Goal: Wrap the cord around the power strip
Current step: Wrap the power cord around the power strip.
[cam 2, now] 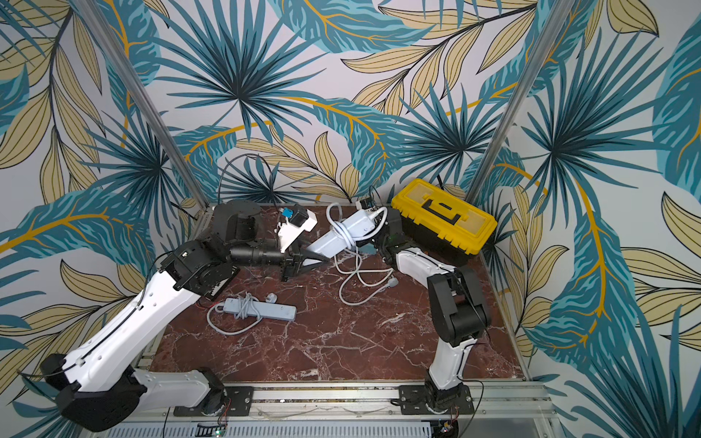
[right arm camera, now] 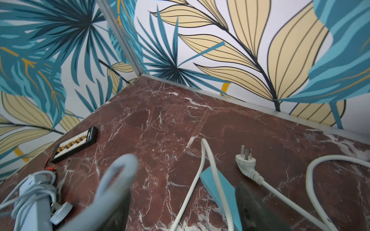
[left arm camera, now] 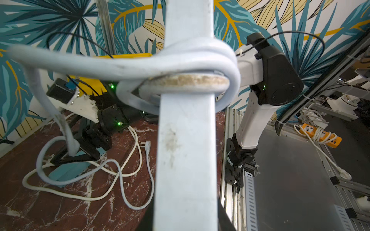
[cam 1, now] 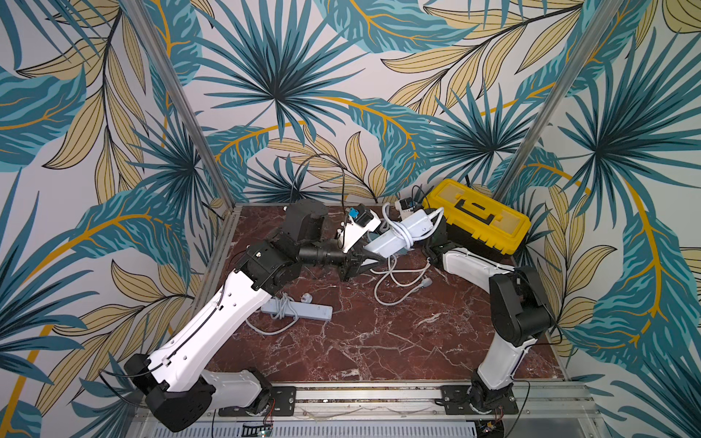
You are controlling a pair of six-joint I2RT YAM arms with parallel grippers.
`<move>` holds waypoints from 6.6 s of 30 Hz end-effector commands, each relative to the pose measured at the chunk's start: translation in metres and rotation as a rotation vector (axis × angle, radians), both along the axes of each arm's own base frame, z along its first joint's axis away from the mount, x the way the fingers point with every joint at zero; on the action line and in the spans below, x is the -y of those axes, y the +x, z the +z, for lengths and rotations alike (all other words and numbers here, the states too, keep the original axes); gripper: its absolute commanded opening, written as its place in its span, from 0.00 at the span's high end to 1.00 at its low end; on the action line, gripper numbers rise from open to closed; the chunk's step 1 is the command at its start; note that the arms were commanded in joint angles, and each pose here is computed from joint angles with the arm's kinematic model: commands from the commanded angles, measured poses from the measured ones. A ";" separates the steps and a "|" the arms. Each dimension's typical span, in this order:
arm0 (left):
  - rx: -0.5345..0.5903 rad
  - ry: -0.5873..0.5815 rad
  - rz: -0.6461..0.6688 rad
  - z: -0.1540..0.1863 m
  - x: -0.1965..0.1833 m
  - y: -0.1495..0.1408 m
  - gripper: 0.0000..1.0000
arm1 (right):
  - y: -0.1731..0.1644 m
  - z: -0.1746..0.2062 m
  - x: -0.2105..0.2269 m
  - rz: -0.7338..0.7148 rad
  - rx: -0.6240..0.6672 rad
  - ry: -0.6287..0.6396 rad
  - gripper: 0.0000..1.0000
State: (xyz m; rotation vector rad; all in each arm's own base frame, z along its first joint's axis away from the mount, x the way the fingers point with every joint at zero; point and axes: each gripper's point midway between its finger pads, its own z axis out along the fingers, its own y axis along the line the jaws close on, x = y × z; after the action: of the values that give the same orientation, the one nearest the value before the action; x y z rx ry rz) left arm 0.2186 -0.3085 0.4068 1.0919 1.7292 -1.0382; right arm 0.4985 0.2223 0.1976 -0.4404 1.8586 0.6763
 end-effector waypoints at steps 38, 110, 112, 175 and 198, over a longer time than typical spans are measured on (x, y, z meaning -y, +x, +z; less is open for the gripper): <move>0.047 -0.183 0.303 0.052 -0.023 0.064 1.00 | -0.047 -0.085 -0.082 0.153 -0.234 -0.086 0.34; 0.107 -0.147 0.057 0.021 -0.010 0.025 1.00 | -0.015 -0.029 -0.003 0.027 -0.017 -0.153 0.49; 0.073 -0.174 0.191 0.022 -0.023 0.051 1.00 | -0.020 -0.036 -0.001 0.011 -0.031 -0.161 0.57; -0.016 -0.020 -0.343 -0.050 0.006 -0.031 1.00 | -0.049 0.075 0.023 0.213 0.120 -0.259 0.29; -0.108 -0.136 0.100 -0.014 -0.001 0.062 1.00 | -0.088 0.026 0.064 -0.032 -0.078 -0.133 0.10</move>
State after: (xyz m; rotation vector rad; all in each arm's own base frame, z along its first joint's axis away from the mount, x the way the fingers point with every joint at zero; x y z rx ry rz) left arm 0.2787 -0.3019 0.3449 0.8677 1.9202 -1.1286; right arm 0.4163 0.1664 0.2386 -0.5387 1.9361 0.5657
